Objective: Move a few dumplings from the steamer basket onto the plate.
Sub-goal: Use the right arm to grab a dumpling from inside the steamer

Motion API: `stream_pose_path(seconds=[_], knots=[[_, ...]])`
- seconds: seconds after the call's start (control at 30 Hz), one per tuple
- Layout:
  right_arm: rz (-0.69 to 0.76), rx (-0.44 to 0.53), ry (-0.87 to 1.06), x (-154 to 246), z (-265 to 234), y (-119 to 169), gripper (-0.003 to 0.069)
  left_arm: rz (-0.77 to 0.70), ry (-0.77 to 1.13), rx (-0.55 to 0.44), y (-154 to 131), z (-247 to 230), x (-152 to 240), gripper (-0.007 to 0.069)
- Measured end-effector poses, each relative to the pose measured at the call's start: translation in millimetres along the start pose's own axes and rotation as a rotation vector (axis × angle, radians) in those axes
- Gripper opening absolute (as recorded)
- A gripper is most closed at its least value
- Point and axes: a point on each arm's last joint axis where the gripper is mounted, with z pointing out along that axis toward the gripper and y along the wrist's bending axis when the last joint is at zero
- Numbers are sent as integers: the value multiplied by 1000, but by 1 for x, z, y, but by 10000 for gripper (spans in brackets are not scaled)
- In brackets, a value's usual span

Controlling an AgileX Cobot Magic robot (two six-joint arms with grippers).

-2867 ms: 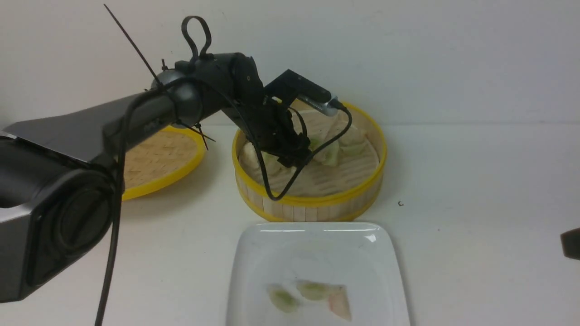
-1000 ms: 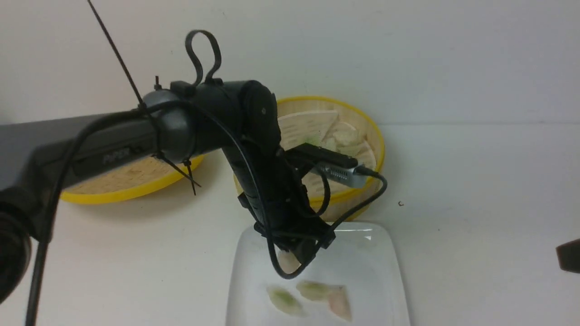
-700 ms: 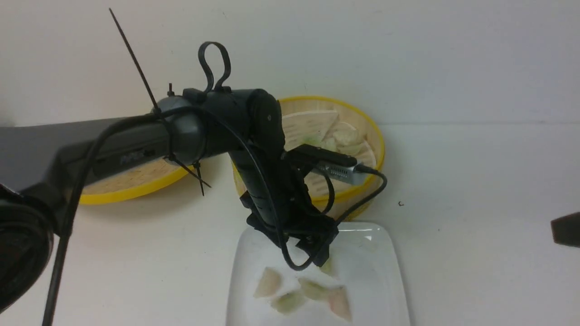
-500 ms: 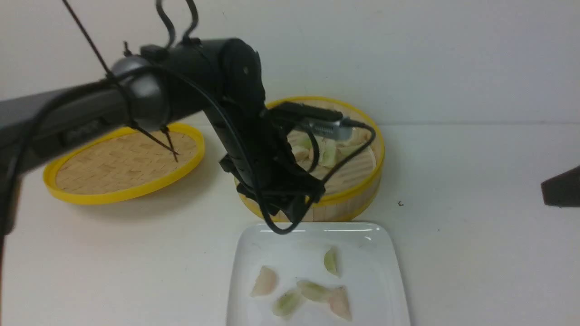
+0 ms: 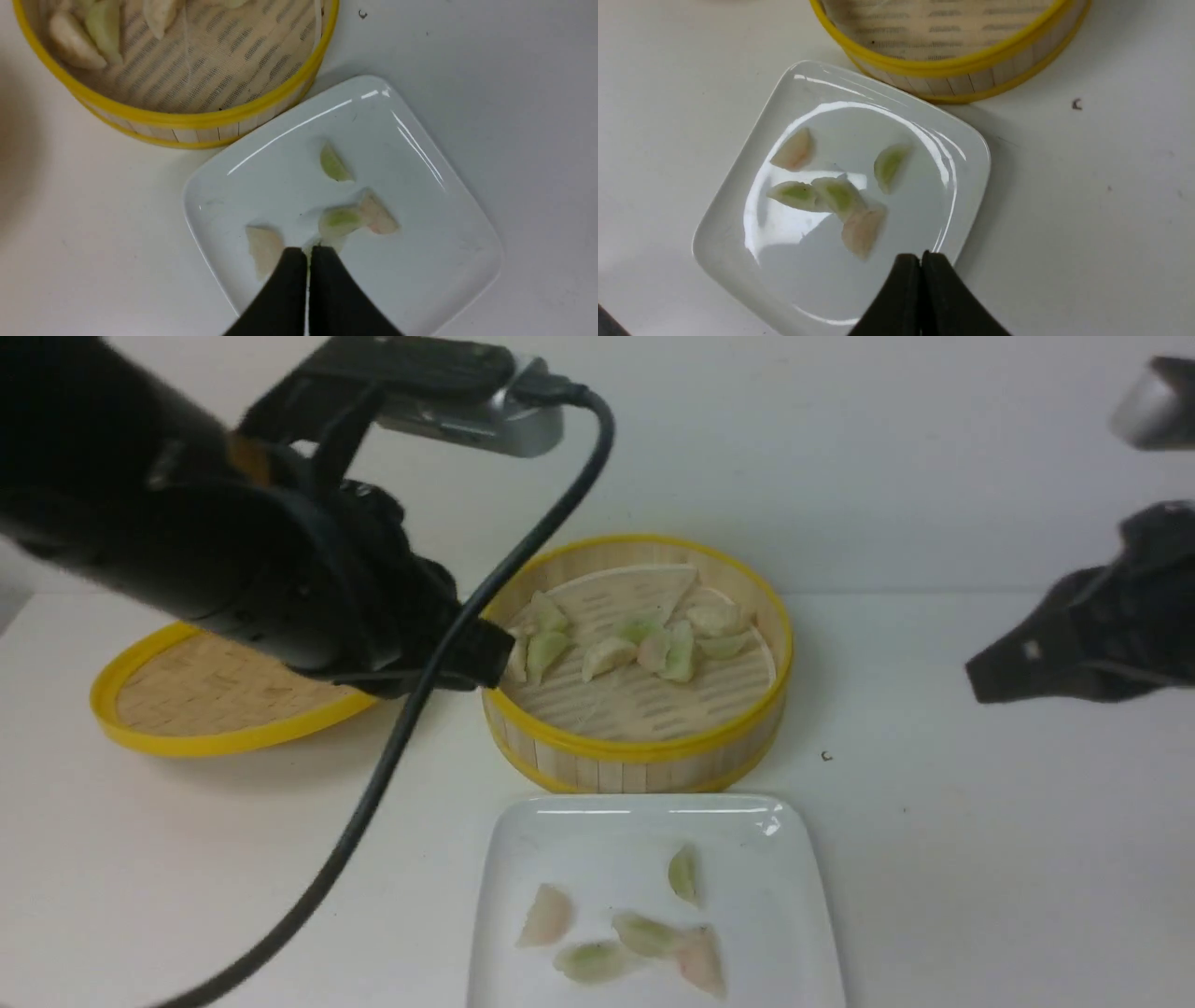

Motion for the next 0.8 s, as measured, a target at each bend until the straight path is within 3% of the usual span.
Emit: stream_pose_path(seconds=[0.13,0.3,0.4,0.57,0.8], knots=[[-90,13,44,-34,46,3,13,-30,-14,-3,-1,-13,32,-6],[-139,18,83,-69,107,1,93,-62,14,-5,1,-15,60,-6],[-137,24,93,-94,154,-10,224,-57,44,-14,1,-19,70,-6],[-189,99,119,-109,199,-30,376,-41,63,-45,2,-29,77,-6],[-247,194,133,-111,244,-53,463,-34,59,-98,4,-44,85,-6]])
